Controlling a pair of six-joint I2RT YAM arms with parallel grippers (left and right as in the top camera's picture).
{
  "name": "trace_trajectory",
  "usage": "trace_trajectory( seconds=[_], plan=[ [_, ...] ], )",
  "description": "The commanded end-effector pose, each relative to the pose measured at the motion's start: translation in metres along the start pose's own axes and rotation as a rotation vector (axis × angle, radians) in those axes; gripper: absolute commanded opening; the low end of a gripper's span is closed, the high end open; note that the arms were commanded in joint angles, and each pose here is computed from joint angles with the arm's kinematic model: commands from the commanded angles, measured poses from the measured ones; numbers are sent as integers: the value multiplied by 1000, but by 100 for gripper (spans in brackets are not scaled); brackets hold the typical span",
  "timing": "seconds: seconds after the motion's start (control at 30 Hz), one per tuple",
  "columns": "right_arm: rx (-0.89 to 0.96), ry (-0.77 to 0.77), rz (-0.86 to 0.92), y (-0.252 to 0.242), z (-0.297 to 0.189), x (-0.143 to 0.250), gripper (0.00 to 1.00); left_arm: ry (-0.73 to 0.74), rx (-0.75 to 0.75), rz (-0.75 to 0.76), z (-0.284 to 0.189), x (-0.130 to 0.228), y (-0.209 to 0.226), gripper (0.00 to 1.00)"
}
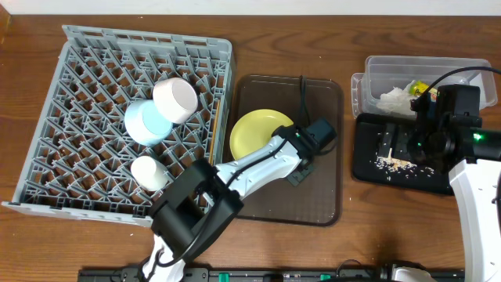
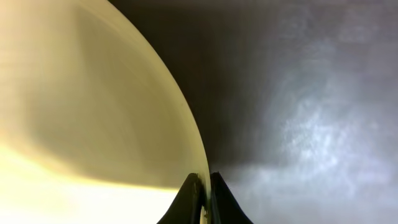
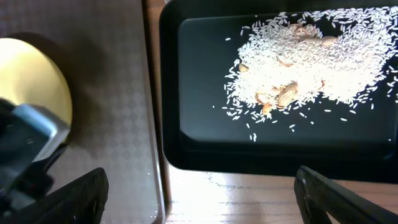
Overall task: Sort waste into correct bins and load items into the dishwasher
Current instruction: 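Lift the yellow plate left and stand it upright in the rack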
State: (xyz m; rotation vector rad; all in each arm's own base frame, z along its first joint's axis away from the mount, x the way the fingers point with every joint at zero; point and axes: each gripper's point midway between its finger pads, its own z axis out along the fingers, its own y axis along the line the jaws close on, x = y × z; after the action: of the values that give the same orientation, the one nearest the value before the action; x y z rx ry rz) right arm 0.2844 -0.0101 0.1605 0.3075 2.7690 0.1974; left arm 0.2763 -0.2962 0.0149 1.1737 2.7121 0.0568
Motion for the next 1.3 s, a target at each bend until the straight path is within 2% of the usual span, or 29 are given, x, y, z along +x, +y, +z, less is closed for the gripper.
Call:
trace_trajectory(
  seconds=[0.0,0.33,0.53,0.67,0.83,0.97,1.27],
  plan=[
    [5,-22,10,-1,-6,-5,93,-143,5,-50,-56,-25,8,6],
    [5,-19,10,-1,-6,-4,93,-389,1,-125,-158,-33,40,6],
    [5,-19,11,-1,-6,-4,93,-546,-19,-347,-219,-21,99,6],
    [5,-20,10,-1,-6,-4,93,-644,144,-414,-248,-16,118,6],
    [5,-18,11,-1,-6,-4,93,-715,433,-451,-265,-15,133,6],
    [5,-19,11,-1,-6,-4,93,-731,580,-486,-265,-11,148,6],
    [5,-18,11,-1,-6,-4,93,-678,673,-624,-228,-3,191,6]
  ],
)
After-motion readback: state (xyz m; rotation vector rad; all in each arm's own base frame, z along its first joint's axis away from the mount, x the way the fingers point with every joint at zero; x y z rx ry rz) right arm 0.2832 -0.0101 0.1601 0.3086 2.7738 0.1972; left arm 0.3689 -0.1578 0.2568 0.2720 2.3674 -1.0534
